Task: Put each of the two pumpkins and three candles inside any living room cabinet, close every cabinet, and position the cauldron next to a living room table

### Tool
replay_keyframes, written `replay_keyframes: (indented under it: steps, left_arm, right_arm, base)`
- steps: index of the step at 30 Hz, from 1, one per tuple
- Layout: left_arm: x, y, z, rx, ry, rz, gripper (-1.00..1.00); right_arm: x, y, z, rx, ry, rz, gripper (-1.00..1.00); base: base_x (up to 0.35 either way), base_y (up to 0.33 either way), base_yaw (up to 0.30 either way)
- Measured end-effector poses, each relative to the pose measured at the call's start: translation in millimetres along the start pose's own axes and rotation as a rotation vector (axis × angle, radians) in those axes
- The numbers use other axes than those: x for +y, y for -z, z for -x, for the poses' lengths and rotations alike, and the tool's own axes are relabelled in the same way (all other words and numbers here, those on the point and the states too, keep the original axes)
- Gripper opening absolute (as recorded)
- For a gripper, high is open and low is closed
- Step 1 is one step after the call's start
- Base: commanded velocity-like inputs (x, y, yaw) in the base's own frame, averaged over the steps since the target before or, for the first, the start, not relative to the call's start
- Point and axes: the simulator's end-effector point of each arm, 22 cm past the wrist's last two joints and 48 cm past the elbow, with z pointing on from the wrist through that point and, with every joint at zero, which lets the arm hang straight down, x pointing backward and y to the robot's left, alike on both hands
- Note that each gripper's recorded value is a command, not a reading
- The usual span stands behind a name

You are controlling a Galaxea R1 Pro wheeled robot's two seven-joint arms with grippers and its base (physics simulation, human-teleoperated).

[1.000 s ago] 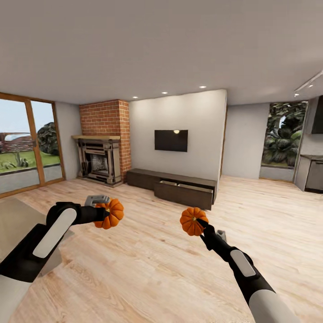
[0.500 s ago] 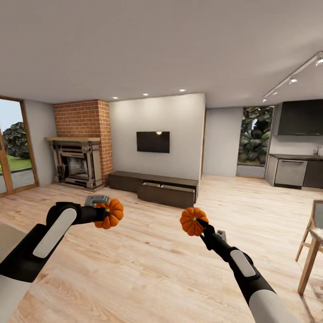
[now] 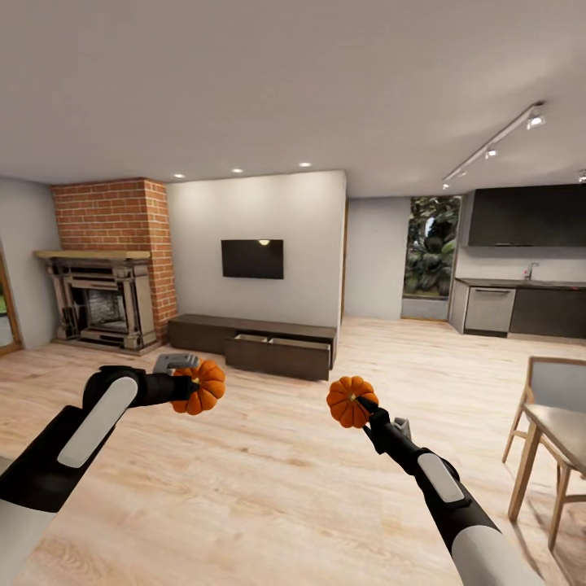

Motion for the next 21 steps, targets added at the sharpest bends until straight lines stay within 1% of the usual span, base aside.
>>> replay_keyframes:
  steps: [4,7,21]
  left_arm:
    - [0.0,-0.2,-0.2,0.001,0.0,0.0,-1.0]
    - [0.9,-1.5,-1.2,0.003,0.0,0.002,-1.0]
    - [0.8,-9.5,-7.4,0.021,0.001,0.0,-1.0]
  right_arm:
    - [-0.4,0.0,0.2,0.0,-0.002,-0.001,-1.0]
    - [-2.2,-0.2,0.2,0.001,-0.004,-0.004,-1.0]
    - [-13.1,-2.1,-1.2,0.005,-0.007,-0.022,-1.0]
  base:
    - [0.324,0.0,0.008]
    - [0.333,0.0,0.11]
    - [0.335,0.0,0.164]
